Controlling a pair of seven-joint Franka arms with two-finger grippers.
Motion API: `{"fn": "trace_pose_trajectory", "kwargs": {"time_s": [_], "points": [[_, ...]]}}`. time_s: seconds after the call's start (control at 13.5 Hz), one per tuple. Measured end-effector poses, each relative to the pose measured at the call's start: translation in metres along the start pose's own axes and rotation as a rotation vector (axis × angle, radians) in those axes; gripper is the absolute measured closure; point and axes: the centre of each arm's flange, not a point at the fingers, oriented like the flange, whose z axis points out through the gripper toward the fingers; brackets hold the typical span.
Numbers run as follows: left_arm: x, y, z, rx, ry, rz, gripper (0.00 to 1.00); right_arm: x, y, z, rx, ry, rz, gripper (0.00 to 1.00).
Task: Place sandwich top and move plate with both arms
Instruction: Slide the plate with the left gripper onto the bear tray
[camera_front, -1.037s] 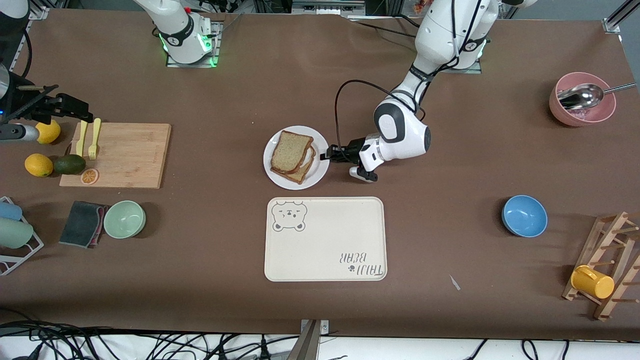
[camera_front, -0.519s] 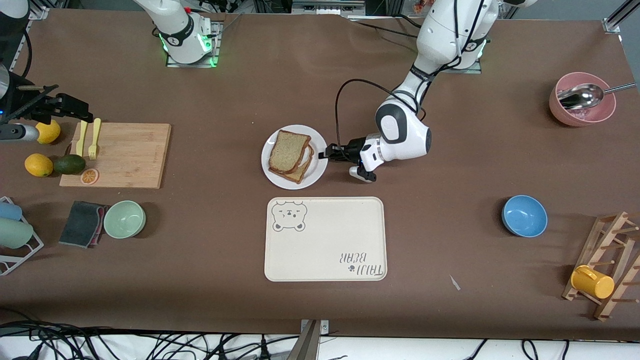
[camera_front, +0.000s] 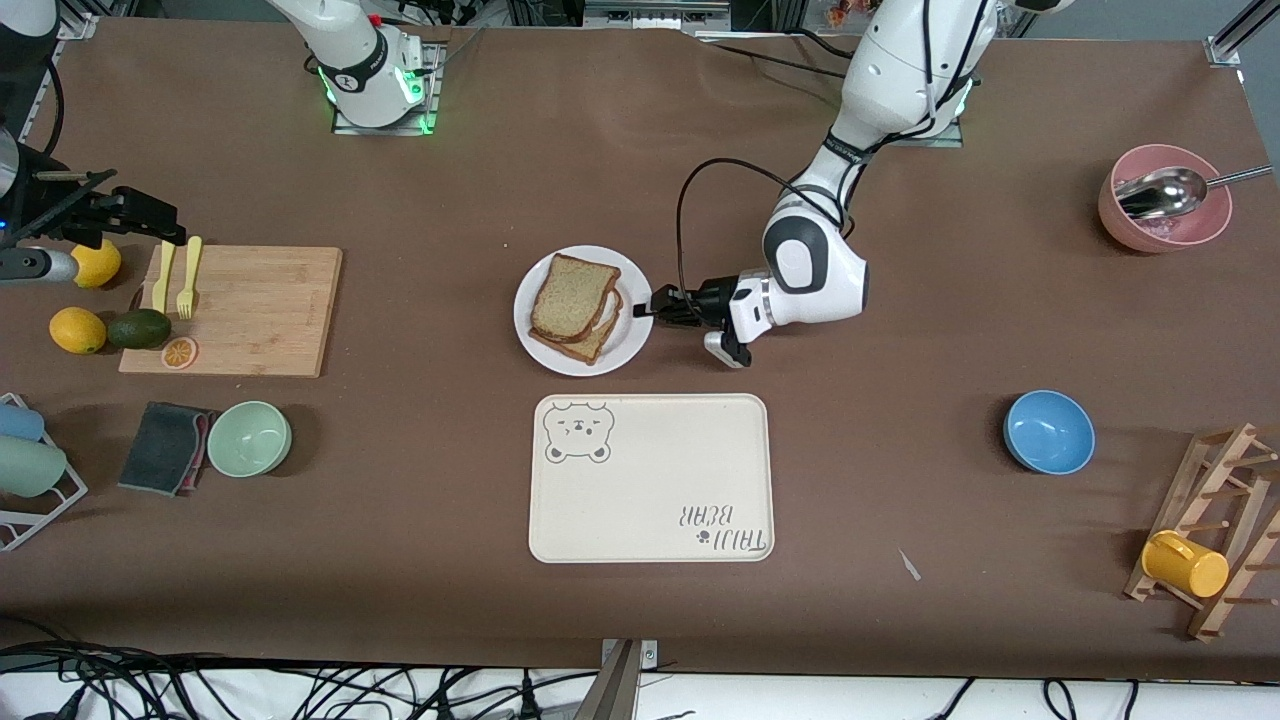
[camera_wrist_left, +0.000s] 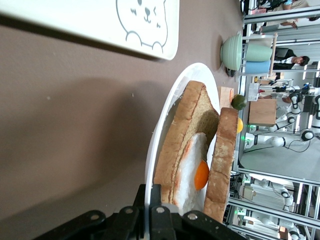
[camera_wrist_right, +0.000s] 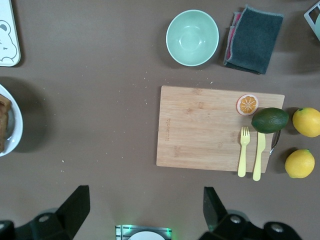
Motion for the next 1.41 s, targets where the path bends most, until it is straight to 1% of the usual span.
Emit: {"fn": "trace_pose_trajectory", "kwargs": {"time_s": [0.22,0.59,0.89,1.26,1.41], "points": [[0.018,-0.003,-0.021,-0.013,0.041,-0.008,0.95,0.000,0.000,0.000,0.000,0.000,0.000,0.00],[0.065,0.000,-0.065,-0.045,0.142,-0.004,0.95,0.000,0.000,0.000,0.000,0.001,0.000,0.00],[0.095,-0.004,-0.073,-0.061,0.182,-0.017,0.95,0.000,0.000,0.000,0.000,0.001,0.000,0.00],[0.126,-0.041,-0.084,-0.032,0.228,-0.039,0.95,0.000,0.000,-0.001,0.000,0.002,0.000,0.00],[0.133,-0.050,-0.090,-0.020,0.244,-0.042,0.95,0.000,0.000,-0.001,0.000,0.002,0.000,0.00]]}}
